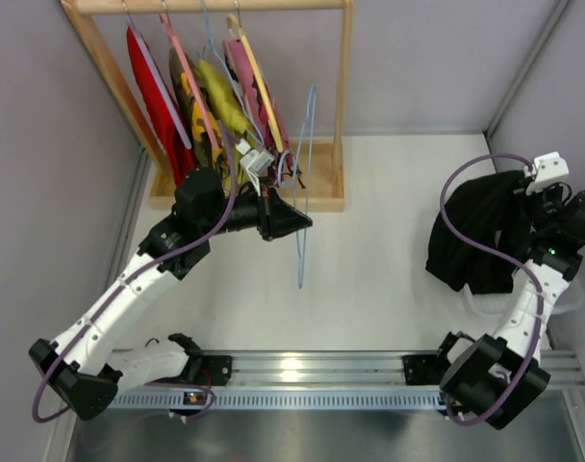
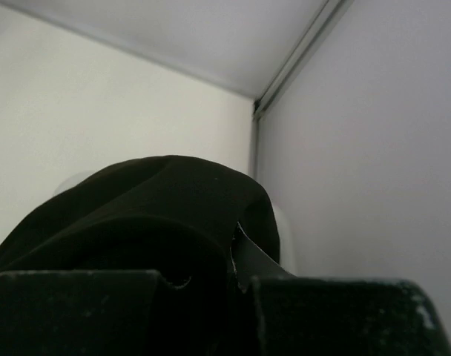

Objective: Remove the trousers from the hanger

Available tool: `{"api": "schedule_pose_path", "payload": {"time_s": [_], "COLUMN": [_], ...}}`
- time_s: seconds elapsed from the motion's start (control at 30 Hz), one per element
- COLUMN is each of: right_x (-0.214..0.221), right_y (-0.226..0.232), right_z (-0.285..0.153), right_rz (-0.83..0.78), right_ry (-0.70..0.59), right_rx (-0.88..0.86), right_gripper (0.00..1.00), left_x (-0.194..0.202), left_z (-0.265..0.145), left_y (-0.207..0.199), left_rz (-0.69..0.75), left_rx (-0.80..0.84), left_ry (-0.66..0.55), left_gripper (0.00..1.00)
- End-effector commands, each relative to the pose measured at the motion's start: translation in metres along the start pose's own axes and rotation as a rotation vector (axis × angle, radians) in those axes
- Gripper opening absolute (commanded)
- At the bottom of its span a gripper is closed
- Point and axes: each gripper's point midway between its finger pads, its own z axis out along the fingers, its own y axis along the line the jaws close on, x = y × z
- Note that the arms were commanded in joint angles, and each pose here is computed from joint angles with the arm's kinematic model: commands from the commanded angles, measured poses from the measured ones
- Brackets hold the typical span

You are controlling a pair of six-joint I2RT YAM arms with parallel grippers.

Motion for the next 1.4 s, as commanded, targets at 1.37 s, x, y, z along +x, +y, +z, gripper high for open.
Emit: {"api": "schedule_pose_path", "payload": {"time_s": [1.37], "right_x": [-0.016], "right_y": [-0.107], "right_z": [-0.038], "right_rz": [0.608], "right_ry": [-0.004], "right_rx": [0.019], "right_gripper": [0.0], "left_x": [-0.027], "left_z": [-0.017], "left_y": [-0.007], "left_rz": [0.11], "left_rx": [-0.036], "left_ry": [-0.061], "left_gripper": [0.0]}}
